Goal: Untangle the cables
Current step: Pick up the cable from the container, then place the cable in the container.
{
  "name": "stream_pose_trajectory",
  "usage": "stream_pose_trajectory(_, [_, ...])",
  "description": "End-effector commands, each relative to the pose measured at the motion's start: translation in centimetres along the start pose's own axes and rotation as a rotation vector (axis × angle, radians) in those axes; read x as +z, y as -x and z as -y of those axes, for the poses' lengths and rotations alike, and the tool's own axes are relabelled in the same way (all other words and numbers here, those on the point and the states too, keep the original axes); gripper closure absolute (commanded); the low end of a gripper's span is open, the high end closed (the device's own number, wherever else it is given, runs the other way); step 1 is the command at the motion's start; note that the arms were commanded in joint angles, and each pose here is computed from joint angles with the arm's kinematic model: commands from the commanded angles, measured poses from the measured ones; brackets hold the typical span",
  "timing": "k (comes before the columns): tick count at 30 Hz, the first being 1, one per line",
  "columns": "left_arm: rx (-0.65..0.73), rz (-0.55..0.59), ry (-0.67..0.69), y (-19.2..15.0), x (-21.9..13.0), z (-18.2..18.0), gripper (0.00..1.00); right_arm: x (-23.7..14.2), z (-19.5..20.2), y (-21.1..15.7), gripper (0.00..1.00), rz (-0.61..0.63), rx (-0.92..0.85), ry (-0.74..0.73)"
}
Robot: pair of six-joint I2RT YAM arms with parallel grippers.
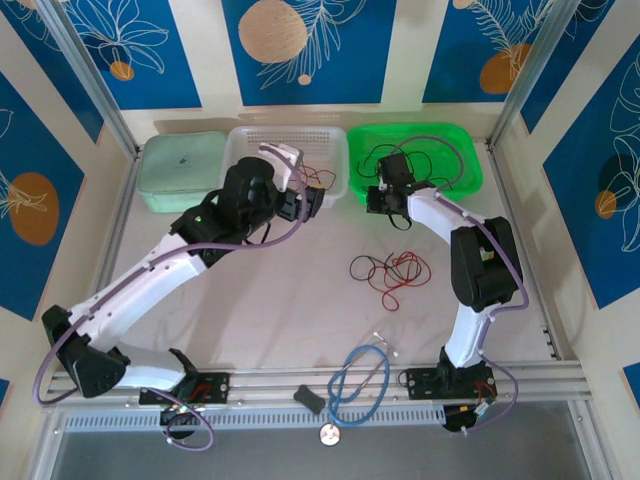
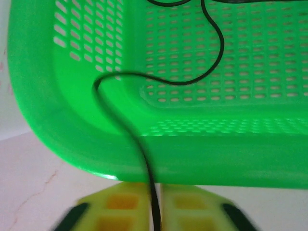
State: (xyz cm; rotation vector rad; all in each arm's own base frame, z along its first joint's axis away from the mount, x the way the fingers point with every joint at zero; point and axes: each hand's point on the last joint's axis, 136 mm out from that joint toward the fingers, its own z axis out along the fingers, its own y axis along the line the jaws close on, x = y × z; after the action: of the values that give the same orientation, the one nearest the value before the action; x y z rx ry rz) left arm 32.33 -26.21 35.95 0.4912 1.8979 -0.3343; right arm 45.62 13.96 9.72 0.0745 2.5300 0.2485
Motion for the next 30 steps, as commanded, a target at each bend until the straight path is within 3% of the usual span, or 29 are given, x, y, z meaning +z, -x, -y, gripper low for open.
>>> stream_pose_trajectory(1, [-0.041, 0.008, 0.009, -0.2, -1.5, -0.6, 0.0, -2.6, -1.2, 1.7, 1.0, 0.038, 0.032, 0.026])
stream_pose_trajectory(6, [-0.046, -0.012, -0.005, -0.9, -2.3, -0.7, 0.0, -5.9, -1.9, 4.1, 1.0, 0.021, 0.07, 0.058])
stream_pose_trajectory(11, [-0.049, -0.079, -0.059, -3.3, -2.0, 0.3, 0.01, -6.5, -0.7, 8.3, 1.0, 0.041, 0.096, 0.039])
stream_pose_trajectory(20, [-0.057, -0.189, -0.183, -8.0, -1.9, 2.6, 0.03, 2.2, 5.6, 12.7, 0.99, -0.033, 0.179, -0.124])
stream_pose_trajectory(25, [-0.049, -0.223, -0.207, -9.0, -2.3, 3.3, 0.04, 4.8, 8.7, 11.9, 0.69, -0.113, 0.254, -0.218])
stream_pose_trajectory(30, [-0.043, -0.245, -0.224, -9.3, -2.4, 3.9, 0.04, 1.3, 8.4, 13.1, 0.49, -0.033, 0.252, -0.215])
